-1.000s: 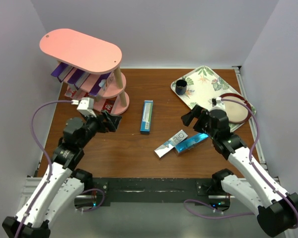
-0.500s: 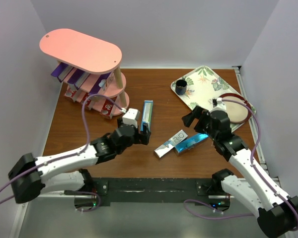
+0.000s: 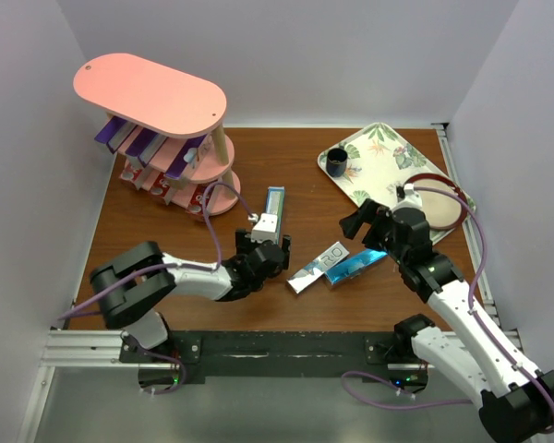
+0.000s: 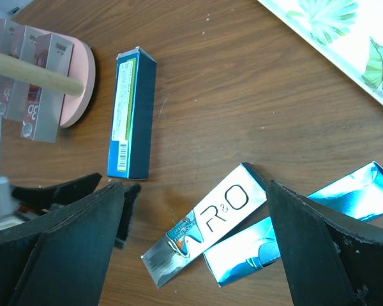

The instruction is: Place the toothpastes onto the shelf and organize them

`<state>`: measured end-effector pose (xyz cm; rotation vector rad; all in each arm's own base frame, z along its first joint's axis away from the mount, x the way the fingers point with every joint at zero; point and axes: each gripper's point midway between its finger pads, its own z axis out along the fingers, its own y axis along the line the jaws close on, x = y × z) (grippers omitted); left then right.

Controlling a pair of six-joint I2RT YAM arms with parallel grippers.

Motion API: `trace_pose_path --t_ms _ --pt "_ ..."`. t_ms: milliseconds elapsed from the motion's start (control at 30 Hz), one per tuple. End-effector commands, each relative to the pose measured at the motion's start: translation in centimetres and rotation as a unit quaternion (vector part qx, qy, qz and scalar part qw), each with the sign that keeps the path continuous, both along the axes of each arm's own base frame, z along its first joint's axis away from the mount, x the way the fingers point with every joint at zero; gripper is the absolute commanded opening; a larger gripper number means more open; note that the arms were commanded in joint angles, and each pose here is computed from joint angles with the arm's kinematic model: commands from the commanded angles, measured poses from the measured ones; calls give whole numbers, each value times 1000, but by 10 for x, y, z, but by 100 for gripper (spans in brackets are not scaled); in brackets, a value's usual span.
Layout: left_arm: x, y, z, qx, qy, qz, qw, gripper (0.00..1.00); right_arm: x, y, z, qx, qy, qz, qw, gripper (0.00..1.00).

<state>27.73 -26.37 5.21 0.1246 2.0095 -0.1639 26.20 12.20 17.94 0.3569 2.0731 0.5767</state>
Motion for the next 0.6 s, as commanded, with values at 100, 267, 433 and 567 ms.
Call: trace_pose_path --t_ms 100,267,433,567 --pt "23 -9 9 -37 -59 48 996 96 1 -5 1 -15 -12 -2 1000 99" --pt "31 -7 2 -30 -92 57 994 91 0 -6 1 -17 -14 -1 1000 99" --pt "35 -5 -14 -11 -95 59 994 85 -1 -7 2 -24 -15 3 1000 99" --pt "35 -2 -19 -15 -99 64 993 77 -1 -8 2 -28 -18 4 999 99"
